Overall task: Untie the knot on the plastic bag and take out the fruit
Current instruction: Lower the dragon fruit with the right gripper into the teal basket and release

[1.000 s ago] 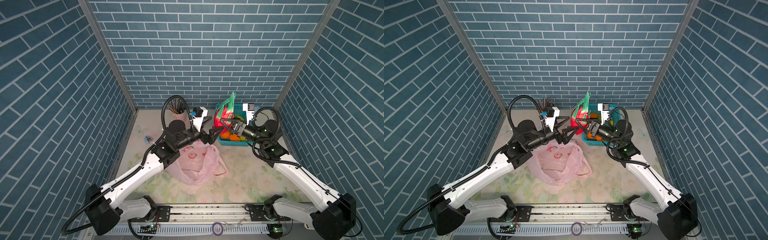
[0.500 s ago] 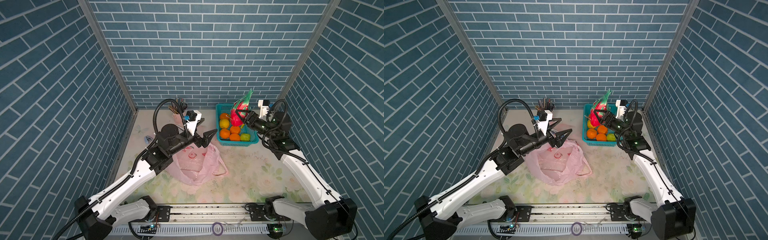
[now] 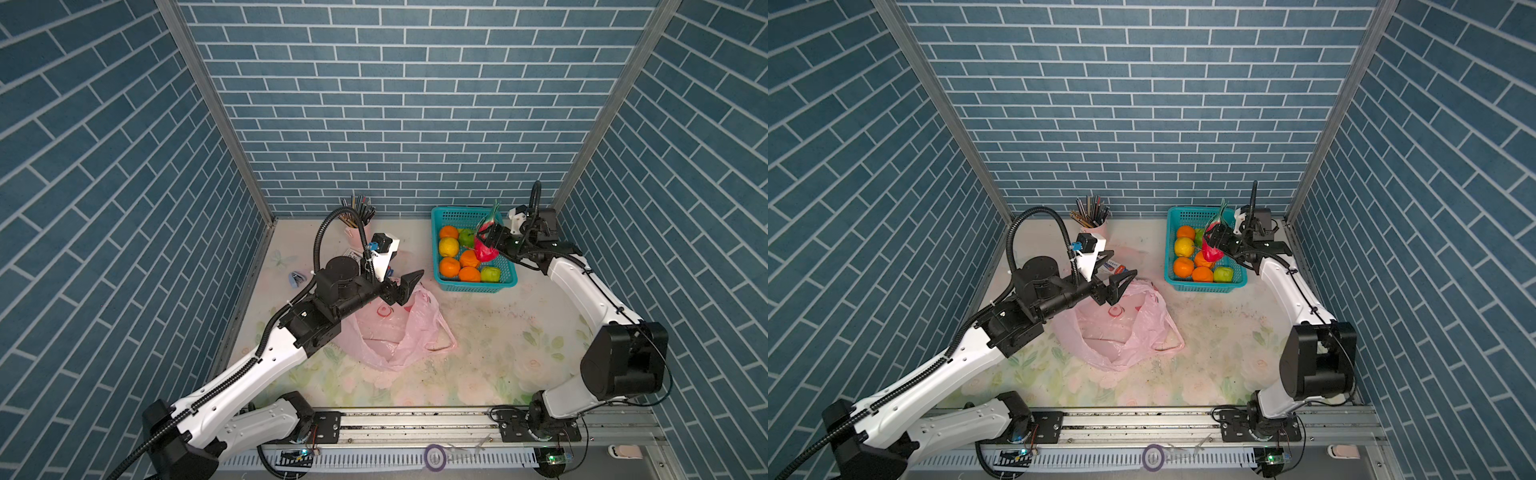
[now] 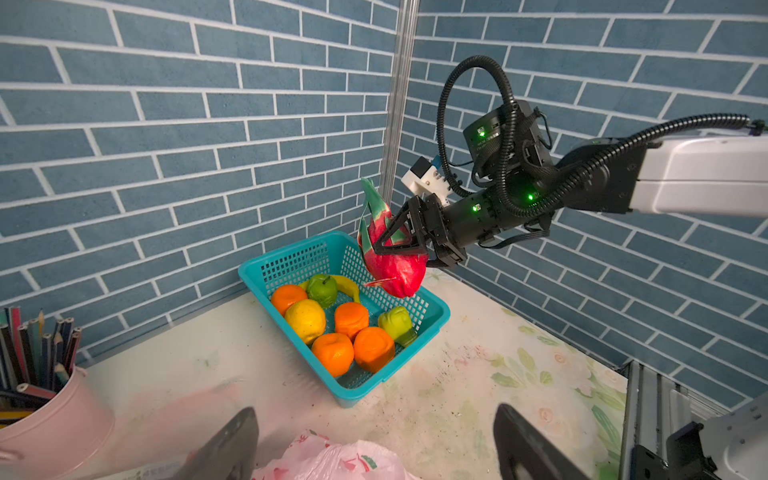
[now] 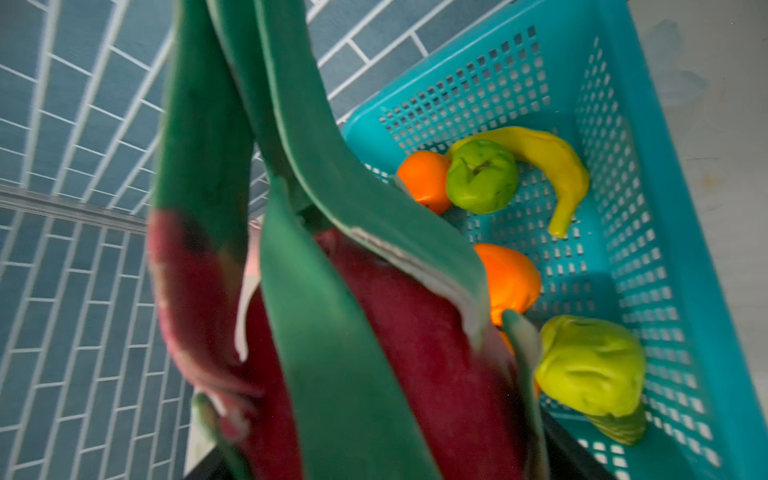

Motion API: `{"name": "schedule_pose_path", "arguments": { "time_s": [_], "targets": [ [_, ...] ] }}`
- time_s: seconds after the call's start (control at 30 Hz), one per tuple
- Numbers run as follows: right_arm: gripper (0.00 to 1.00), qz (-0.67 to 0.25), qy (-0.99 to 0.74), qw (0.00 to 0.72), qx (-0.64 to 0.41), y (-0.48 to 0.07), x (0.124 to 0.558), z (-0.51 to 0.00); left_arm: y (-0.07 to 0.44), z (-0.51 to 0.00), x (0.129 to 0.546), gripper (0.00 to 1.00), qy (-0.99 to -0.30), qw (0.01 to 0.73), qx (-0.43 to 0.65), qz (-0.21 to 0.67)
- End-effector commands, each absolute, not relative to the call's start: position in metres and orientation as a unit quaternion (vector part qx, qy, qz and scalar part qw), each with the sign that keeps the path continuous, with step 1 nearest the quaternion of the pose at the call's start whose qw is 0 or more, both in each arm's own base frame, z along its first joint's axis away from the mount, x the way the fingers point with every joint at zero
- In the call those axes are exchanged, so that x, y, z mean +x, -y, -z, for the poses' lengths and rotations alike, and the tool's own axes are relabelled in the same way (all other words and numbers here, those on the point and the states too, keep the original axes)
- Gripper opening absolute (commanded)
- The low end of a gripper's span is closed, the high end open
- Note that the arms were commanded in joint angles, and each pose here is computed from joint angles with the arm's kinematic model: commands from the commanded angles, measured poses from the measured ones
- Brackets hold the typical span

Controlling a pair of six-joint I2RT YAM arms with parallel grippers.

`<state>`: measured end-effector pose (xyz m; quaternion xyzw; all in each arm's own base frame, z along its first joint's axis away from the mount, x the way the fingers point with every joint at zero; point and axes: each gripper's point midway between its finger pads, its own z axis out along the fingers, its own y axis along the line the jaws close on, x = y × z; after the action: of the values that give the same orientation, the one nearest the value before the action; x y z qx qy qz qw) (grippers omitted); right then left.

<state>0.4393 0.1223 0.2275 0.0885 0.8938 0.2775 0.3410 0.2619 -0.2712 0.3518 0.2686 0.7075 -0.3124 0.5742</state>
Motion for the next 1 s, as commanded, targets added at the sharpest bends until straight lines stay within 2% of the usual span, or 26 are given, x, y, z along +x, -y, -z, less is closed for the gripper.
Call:
{"name": "schedule_pose_path", "arguments": {
  "time_s": [0.0,0.3,0.57,0.67,0.87,0.93,0.97],
  "targets": [
    [0.35,-0.185,-0.919,0.344,0.049,-0.101,0.456,-0.21,0.263,-0.344,0.26,0.89,-0.719,0.57,0.261,0.299],
    [0.34,-0.062,-0.965,0.257,0.004,-0.076,0.498,-0.148,0.255,-0.338,0.259,0.89,-0.733,0.563,0.259,0.279],
    [0.36,-0.039,-0.973,0.226,-0.02,-0.075,0.518,-0.115,0.255,-0.339,0.261,0.89,-0.735,0.563,0.259,0.275],
    [0.46,-0.034,-0.975,0.217,-0.025,-0.074,0.518,-0.108,0.256,-0.338,0.262,0.89,-0.735,0.564,0.26,0.274],
    [0.8,-0.04,-0.974,0.221,-0.03,-0.076,0.517,-0.121,0.26,-0.339,0.264,0.89,-0.734,0.563,0.263,0.276],
    [0.94,-0.057,-0.97,0.232,-0.035,-0.082,0.517,-0.132,0.261,-0.339,0.265,0.89,-0.733,0.563,0.263,0.277],
    [0.95,-0.065,-0.968,0.239,-0.037,-0.085,0.517,-0.138,0.262,-0.339,0.265,0.89,-0.733,0.563,0.264,0.277]
  ]
}}
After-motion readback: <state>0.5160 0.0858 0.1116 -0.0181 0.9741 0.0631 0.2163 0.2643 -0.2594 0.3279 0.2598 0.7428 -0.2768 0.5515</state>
